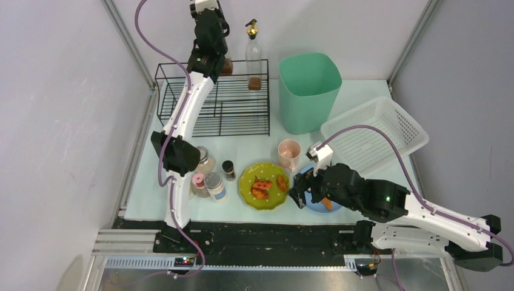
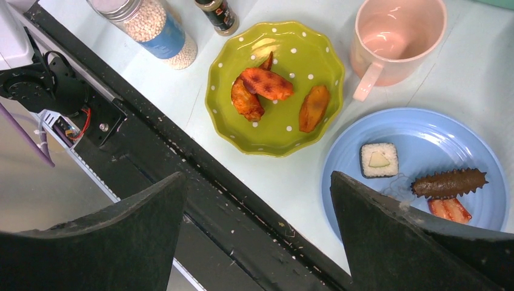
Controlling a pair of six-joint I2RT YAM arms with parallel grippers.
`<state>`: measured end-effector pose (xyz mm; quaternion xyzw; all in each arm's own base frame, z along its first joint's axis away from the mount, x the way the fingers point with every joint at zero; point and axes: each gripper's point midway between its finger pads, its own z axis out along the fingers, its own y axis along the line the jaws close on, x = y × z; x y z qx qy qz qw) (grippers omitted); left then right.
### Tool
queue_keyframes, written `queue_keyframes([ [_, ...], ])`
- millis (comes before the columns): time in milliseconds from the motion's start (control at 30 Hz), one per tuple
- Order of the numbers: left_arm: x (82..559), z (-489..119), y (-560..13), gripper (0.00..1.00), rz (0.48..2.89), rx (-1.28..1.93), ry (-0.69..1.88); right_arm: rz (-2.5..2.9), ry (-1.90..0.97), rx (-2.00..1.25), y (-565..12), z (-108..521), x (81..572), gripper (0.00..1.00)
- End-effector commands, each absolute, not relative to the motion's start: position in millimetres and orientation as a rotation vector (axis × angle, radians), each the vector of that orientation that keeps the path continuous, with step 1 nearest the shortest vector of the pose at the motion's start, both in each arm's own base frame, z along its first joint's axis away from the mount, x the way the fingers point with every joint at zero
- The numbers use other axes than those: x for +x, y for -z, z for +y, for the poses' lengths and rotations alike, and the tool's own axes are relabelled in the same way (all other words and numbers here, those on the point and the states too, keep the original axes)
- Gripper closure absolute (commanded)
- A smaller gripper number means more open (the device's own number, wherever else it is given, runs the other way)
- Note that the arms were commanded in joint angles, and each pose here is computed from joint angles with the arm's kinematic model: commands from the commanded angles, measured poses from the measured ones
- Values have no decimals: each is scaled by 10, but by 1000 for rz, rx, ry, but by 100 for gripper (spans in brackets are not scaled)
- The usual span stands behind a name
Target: Clear the kitchen counter
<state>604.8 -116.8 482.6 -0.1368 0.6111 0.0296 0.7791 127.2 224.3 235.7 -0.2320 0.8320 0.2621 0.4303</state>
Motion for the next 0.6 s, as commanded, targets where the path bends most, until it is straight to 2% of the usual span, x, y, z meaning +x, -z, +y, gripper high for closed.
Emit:
queue_keyframes([
  [0, 5778, -1072, -5541, 100, 1127, -336, 11, 2033, -711, -550, -2519, 2312, 1297, 8],
  [567, 6010, -1185, -4967, 100, 1254, -316, -11, 2040, -717, -543, -2463, 2283, 1288, 8],
])
